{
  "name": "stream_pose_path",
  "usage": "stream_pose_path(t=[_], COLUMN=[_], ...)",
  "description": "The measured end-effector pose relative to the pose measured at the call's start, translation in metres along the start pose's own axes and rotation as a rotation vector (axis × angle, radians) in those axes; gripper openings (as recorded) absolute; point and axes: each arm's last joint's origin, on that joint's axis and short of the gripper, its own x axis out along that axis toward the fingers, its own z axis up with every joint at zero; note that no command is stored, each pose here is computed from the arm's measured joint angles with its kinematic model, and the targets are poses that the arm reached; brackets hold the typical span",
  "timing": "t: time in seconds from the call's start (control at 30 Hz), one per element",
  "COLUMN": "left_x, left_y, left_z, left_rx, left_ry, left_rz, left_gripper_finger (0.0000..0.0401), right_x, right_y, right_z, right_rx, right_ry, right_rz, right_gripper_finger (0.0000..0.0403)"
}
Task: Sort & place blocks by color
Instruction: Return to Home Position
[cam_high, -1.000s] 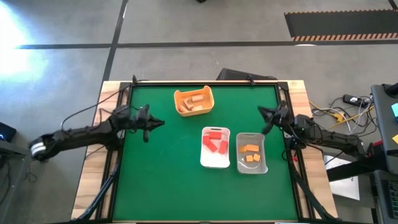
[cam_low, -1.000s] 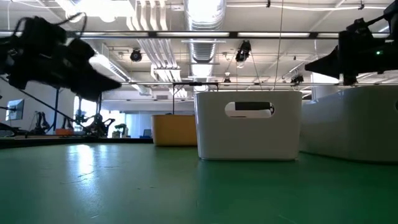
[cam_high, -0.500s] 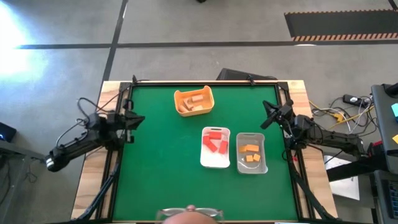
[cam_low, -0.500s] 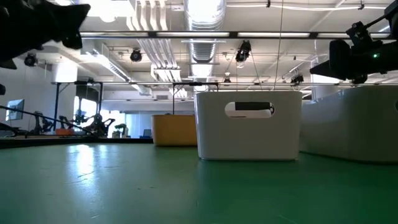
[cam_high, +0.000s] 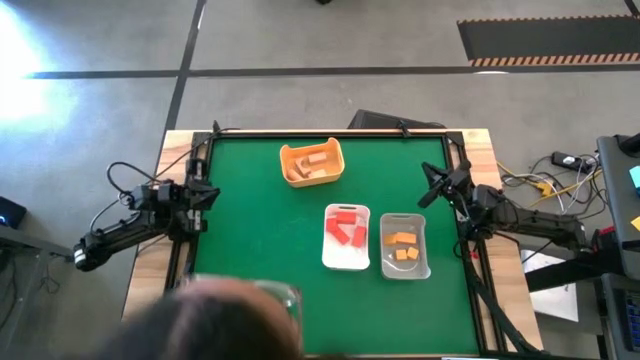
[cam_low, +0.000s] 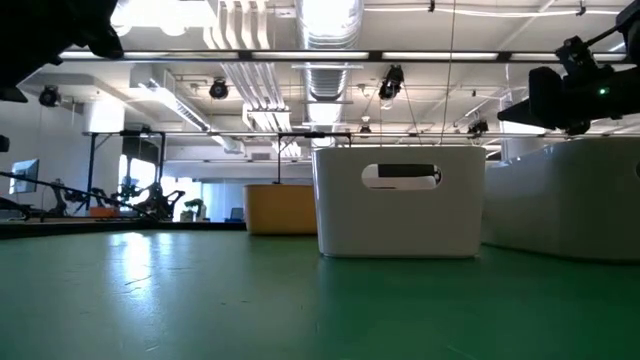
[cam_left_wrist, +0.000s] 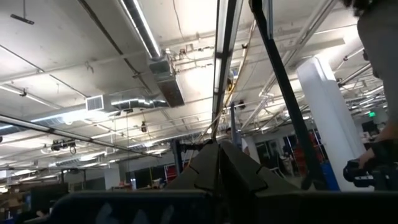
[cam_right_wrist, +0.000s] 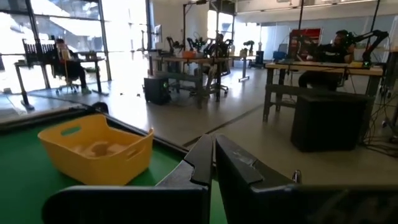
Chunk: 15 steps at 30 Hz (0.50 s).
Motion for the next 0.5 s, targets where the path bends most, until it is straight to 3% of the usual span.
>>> stream_pose_path(t=[0.5], left_x=[0.0], left_y=[0.0001], left_z=[-0.0032], left_rx=[-0.014], left_ry=[0.031], left_rz=[0.001], left_gripper_finger=[0.0], right_x=[0.0036], right_y=[0.0034], right_z=[-0.0058], right_rx=[-0.047], right_ry=[0.061], right_rz=[0.006], right_gripper_finger=[0.0009])
